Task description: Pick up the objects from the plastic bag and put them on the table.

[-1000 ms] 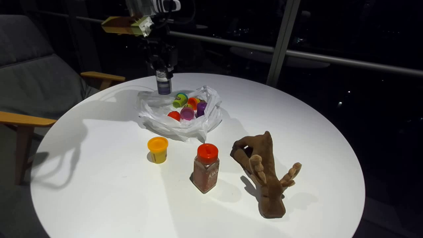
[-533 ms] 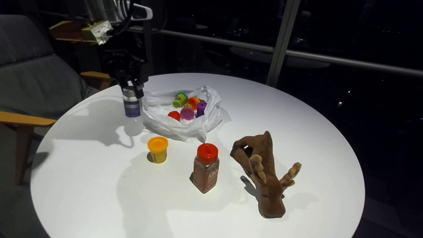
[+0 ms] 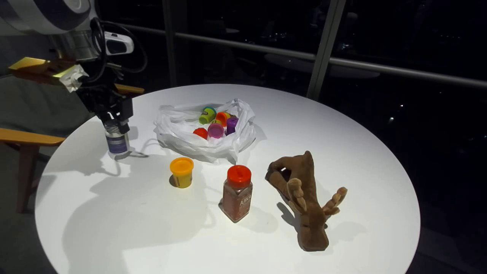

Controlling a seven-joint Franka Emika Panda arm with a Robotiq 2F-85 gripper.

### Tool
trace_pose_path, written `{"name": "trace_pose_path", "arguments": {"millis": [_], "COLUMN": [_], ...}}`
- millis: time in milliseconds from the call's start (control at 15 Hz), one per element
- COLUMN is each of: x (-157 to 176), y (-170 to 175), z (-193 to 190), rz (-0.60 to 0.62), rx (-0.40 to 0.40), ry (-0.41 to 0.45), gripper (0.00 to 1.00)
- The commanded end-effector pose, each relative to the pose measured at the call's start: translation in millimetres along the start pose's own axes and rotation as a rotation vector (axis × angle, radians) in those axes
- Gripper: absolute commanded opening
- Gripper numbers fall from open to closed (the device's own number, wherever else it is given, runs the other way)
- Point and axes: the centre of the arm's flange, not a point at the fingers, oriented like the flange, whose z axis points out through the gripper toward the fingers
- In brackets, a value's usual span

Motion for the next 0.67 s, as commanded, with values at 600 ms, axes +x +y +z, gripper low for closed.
{"name": "trace_pose_path", "arguments": {"millis": [600], "x": [20], "y": [-42], "z": [16], "rz": [-0.038], "rx": [-0.053], "ry": [0.045], "gripper": [0.25]}}
